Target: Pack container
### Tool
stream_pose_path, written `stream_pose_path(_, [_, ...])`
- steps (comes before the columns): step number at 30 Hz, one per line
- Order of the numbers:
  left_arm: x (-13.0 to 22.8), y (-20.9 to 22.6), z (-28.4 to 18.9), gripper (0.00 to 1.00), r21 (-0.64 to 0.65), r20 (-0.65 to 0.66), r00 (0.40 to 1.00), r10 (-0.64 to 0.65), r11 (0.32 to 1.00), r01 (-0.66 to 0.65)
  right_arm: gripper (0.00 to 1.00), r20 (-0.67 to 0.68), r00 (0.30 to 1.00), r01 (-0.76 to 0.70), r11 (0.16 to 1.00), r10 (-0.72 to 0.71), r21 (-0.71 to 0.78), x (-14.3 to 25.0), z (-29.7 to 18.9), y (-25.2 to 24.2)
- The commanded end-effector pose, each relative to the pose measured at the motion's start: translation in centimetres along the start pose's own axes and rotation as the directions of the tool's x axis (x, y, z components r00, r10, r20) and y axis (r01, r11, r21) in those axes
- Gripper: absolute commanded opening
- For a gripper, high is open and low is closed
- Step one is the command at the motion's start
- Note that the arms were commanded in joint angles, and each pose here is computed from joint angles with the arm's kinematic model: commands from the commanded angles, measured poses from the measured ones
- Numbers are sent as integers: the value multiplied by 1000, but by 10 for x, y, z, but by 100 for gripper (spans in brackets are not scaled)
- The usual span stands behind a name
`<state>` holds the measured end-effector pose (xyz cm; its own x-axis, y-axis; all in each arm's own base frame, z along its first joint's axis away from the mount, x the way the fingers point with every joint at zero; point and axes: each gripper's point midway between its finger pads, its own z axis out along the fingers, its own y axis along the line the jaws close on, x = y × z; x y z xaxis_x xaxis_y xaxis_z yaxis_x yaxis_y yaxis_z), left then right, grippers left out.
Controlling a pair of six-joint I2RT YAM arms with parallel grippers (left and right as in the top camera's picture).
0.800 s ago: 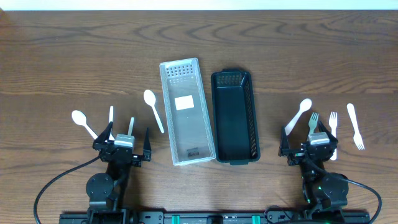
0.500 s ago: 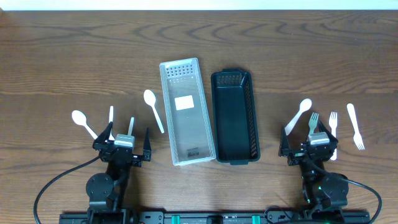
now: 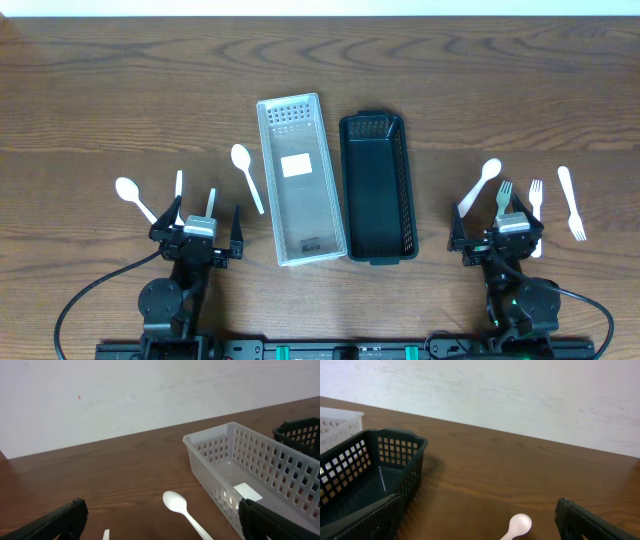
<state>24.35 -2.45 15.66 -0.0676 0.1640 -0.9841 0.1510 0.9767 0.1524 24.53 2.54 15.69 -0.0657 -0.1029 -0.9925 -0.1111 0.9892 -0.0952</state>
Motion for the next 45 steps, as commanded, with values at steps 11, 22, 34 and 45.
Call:
stream_pose_path(11, [14, -6, 1, 98, 29, -40, 999, -15, 999, 16, 99, 3, 1000, 13, 1000, -13, 5, 0, 0, -1])
stream_pose_path(22, [14, -6, 1, 98, 29, -40, 999, -15, 999, 16, 99, 3, 1000, 13, 1000, -13, 4, 0, 0, -1])
stream_pose_path(34, [14, -6, 1, 98, 29, -40, 999, -15, 999, 16, 99, 3, 1000, 11, 1000, -11, 4, 0, 0, -1])
stream_pose_path(45, [-40, 2, -6, 98, 27, 20, 946, -324, 946, 323, 99, 32, 988, -152, 987, 151, 56, -31, -3, -14])
